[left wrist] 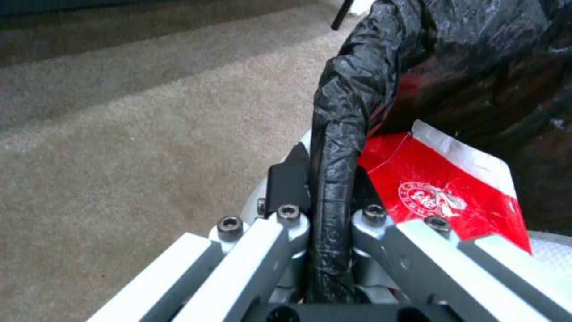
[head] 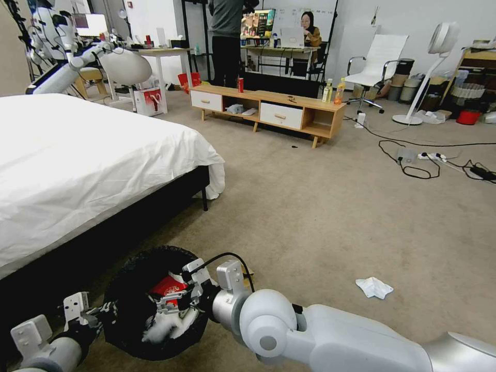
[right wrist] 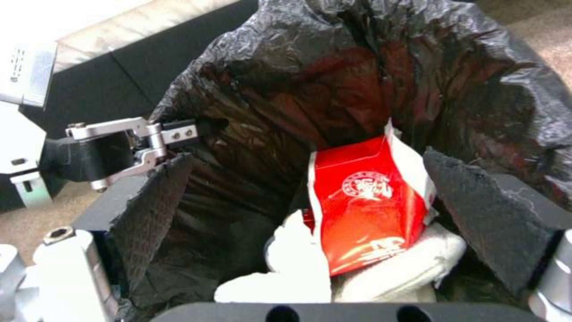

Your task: Pick up the trash bin and place the garbage on the floor into it.

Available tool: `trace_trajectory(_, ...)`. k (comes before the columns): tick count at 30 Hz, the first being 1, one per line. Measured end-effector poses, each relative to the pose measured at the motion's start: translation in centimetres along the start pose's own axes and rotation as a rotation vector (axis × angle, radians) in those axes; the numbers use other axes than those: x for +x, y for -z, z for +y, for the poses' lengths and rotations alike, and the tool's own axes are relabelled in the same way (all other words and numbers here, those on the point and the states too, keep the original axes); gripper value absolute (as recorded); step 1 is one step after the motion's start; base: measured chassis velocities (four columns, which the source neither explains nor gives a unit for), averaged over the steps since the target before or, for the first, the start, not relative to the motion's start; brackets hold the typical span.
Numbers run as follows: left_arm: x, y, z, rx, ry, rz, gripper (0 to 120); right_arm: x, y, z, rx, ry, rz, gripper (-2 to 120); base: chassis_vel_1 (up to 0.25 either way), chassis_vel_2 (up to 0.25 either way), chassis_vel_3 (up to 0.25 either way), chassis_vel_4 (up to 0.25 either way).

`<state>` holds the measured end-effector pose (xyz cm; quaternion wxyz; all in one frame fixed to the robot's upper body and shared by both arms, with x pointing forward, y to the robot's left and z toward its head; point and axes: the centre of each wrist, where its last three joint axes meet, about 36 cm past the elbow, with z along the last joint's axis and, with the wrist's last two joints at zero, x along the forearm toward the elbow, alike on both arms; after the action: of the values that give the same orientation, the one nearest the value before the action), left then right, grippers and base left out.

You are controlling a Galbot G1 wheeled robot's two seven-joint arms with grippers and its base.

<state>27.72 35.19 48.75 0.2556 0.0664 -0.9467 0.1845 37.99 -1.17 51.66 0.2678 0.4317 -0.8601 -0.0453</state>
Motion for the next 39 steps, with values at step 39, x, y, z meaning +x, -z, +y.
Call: trace_trajectory(39,2.5,-0.8,1.4,-0.013,0.111,-0.017,3,15.2,7.6,-14.0,0.191,-0.366,-1.097,100,0.000,0.000,0.000,0.000)
